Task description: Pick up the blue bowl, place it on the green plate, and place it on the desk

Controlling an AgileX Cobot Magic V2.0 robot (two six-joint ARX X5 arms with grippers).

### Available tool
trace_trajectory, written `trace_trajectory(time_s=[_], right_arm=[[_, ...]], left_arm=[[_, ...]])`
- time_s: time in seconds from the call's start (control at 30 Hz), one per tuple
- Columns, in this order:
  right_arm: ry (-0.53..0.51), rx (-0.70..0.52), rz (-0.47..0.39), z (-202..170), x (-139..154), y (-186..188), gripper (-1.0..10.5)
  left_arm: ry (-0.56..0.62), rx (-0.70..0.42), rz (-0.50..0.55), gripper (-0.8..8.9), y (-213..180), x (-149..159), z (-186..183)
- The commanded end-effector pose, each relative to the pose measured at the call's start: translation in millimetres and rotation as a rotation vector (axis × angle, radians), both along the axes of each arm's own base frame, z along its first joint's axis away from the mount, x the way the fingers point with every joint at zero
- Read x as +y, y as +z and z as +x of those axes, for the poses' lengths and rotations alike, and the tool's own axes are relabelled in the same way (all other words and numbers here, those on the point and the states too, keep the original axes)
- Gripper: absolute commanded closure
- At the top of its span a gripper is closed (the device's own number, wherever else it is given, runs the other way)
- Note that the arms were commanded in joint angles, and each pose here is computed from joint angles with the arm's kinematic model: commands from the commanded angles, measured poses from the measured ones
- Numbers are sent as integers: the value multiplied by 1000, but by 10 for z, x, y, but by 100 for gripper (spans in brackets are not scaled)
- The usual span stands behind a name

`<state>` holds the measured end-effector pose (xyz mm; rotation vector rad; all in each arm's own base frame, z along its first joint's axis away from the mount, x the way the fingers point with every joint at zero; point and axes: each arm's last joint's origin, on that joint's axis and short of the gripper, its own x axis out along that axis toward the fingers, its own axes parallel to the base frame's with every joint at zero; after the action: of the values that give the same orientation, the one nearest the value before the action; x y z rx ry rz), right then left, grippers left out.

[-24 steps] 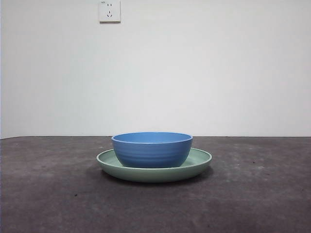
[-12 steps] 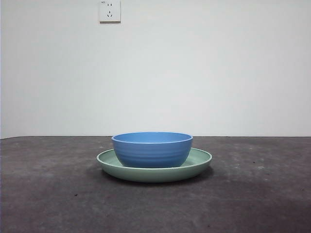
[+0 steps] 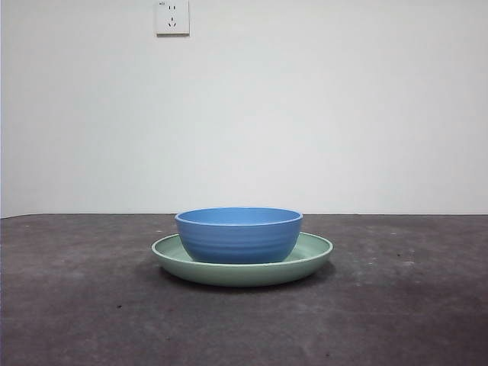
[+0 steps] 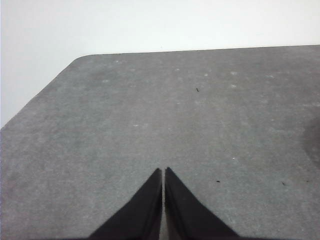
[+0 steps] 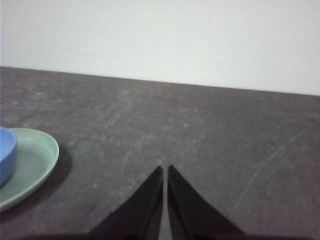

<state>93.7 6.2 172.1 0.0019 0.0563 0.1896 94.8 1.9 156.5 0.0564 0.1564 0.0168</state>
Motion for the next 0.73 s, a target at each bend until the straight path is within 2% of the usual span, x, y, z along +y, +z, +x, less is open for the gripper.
trace_trajectory(time_s=[0.03, 0.17, 0.73], right_arm=[[-7, 17, 17, 15, -3, -76, 938], [-10, 114, 33, 18, -3, -216, 938], [-6, 102, 49, 20, -1, -200, 938]], left_arm=[[5, 24, -8, 804, -74, 3, 8], [5, 24, -8, 804, -74, 3, 8], [5, 24, -7, 804, -73, 3, 8]])
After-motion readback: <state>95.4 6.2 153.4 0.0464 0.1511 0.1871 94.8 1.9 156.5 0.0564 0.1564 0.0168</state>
